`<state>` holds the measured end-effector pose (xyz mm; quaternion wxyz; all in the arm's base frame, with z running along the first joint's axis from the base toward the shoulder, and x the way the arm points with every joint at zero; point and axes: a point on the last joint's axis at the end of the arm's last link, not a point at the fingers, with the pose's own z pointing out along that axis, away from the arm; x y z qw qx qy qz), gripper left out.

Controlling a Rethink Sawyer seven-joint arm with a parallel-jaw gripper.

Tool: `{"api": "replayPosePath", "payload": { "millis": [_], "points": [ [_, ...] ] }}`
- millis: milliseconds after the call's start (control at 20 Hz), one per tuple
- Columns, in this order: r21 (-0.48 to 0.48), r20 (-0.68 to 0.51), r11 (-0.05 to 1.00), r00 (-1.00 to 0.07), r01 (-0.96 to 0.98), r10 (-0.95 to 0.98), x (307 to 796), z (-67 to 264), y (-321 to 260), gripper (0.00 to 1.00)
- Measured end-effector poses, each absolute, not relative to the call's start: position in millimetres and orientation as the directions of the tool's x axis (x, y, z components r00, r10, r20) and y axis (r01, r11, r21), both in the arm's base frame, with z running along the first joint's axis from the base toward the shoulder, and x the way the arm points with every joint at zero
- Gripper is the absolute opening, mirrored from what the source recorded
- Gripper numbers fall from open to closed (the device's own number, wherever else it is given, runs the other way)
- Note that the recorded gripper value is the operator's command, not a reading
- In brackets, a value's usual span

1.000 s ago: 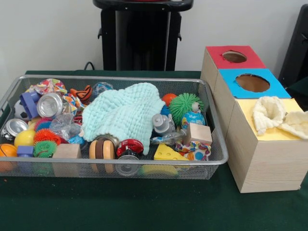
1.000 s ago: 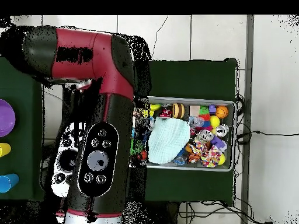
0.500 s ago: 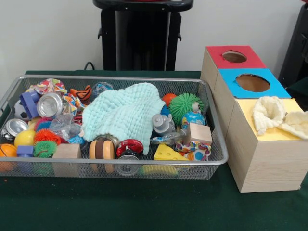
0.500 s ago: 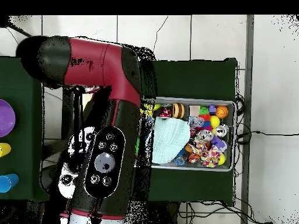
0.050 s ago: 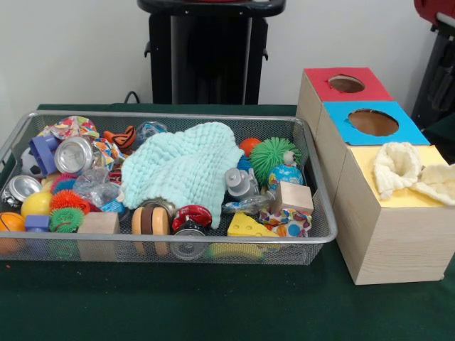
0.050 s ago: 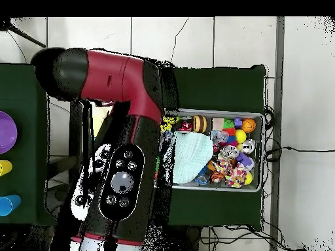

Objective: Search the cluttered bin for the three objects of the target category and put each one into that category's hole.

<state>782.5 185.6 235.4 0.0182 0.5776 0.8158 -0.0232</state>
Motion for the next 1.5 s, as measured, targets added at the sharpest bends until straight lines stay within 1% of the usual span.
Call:
{"api": "replayPosePath", "payload": {
  "millis": [300,500,900,1250,1500],
  "points": [
    [-0.002,-0.065,0.329,-0.328,0.944,0.942,781.6,227.1,183.2,0.0],
    [0.01,-0.076,0.32,-0.318,0.947,0.945,777.3,212.8,177.6,0.0],
    [0.028,-0.067,0.305,-0.302,0.952,0.951,770.2,195.8,171.2,0.0],
    [-0.003,-0.047,0.292,-0.292,0.956,0.955,755.3,182.6,167.8,0.0],
    [-0.01,-0.034,0.29,-0.29,0.957,0.956,748.8,181.3,169.8,0.0]
  ]
}}
